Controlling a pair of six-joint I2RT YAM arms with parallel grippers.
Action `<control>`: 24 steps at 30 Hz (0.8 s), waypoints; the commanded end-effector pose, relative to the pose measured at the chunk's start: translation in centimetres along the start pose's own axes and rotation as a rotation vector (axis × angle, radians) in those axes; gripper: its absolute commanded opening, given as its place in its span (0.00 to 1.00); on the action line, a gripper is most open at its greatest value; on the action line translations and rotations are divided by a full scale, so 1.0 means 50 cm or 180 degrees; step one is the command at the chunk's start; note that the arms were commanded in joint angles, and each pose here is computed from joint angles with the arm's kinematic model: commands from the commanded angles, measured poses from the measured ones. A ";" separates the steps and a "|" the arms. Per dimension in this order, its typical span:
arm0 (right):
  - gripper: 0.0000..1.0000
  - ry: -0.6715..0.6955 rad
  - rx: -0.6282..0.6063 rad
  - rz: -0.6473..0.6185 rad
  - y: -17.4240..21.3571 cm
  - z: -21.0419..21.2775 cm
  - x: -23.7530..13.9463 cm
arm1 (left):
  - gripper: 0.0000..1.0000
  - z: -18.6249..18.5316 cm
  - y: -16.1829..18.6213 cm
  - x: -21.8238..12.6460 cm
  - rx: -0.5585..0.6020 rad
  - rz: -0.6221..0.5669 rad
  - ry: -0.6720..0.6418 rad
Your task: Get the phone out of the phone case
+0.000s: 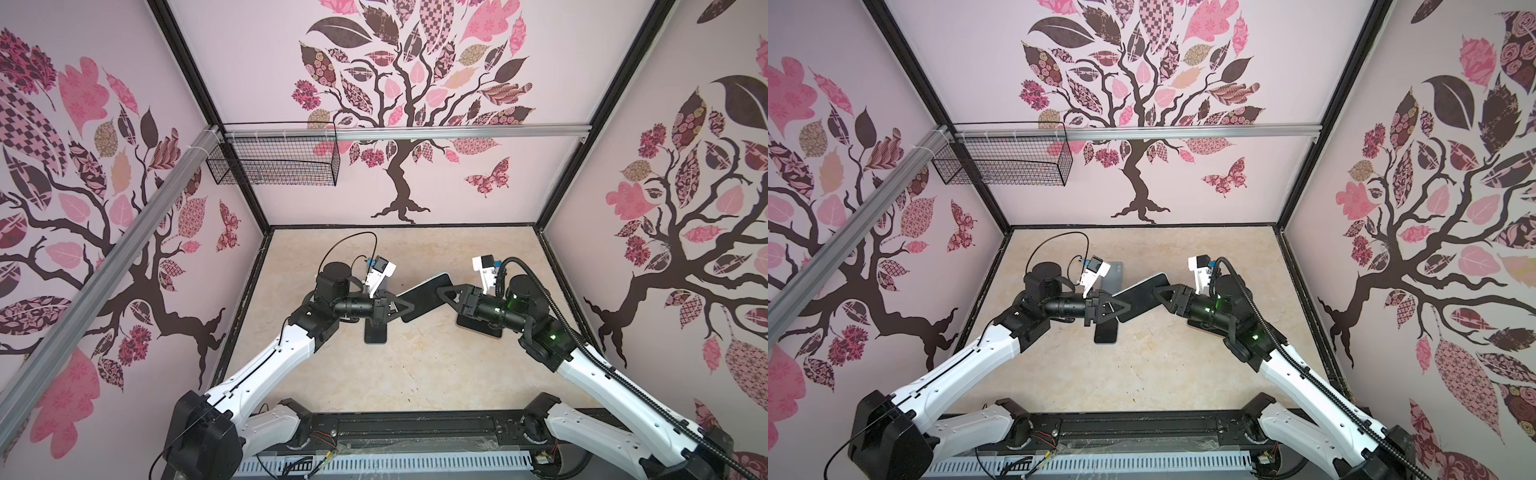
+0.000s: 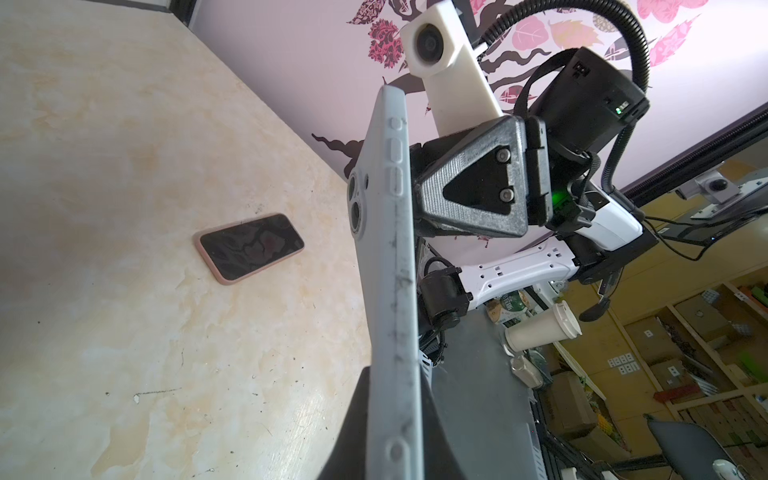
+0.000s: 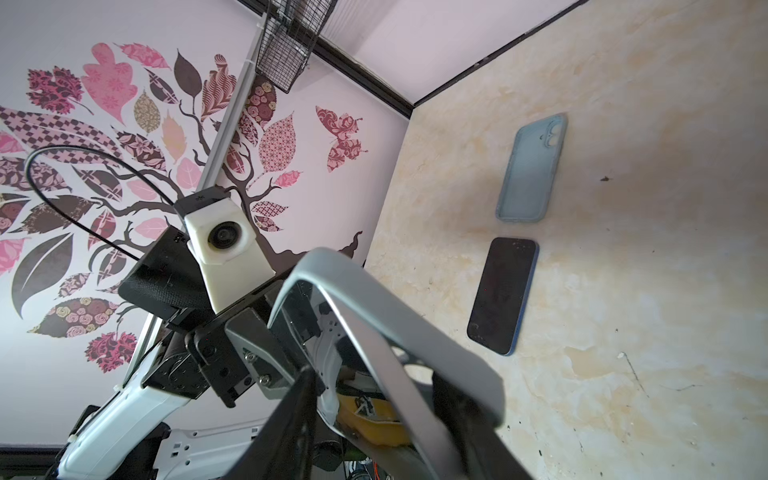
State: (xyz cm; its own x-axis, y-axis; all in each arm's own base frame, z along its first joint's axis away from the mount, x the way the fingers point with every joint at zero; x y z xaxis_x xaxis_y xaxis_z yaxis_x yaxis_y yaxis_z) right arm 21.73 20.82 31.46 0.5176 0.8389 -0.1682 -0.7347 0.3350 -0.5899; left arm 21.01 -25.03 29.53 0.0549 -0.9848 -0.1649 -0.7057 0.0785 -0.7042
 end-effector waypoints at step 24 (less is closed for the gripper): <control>0.30 -0.1942 -0.1030 -0.0080 -0.011 0.233 -0.102 | 0.00 0.022 0.028 0.016 -0.0202 0.0183 0.0342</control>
State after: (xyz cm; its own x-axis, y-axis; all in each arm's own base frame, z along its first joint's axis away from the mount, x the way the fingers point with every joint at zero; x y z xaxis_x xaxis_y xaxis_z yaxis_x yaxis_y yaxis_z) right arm 18.92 21.12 35.13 0.3696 0.9276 0.0546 -0.6611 0.3037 -0.6861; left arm 20.61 -24.74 31.72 -0.0578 -0.9973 -0.0446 -0.6359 0.0713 -0.7685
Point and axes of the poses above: each gripper's point midway between its finger pads, its own x axis out along the fingers, its own z axis along the line the jaws close on, y = z × x, the point moved 4 cm from there along -x, back along the fingers, and after that the axes turned 4 degrees about -x, right-handed, at the moved point
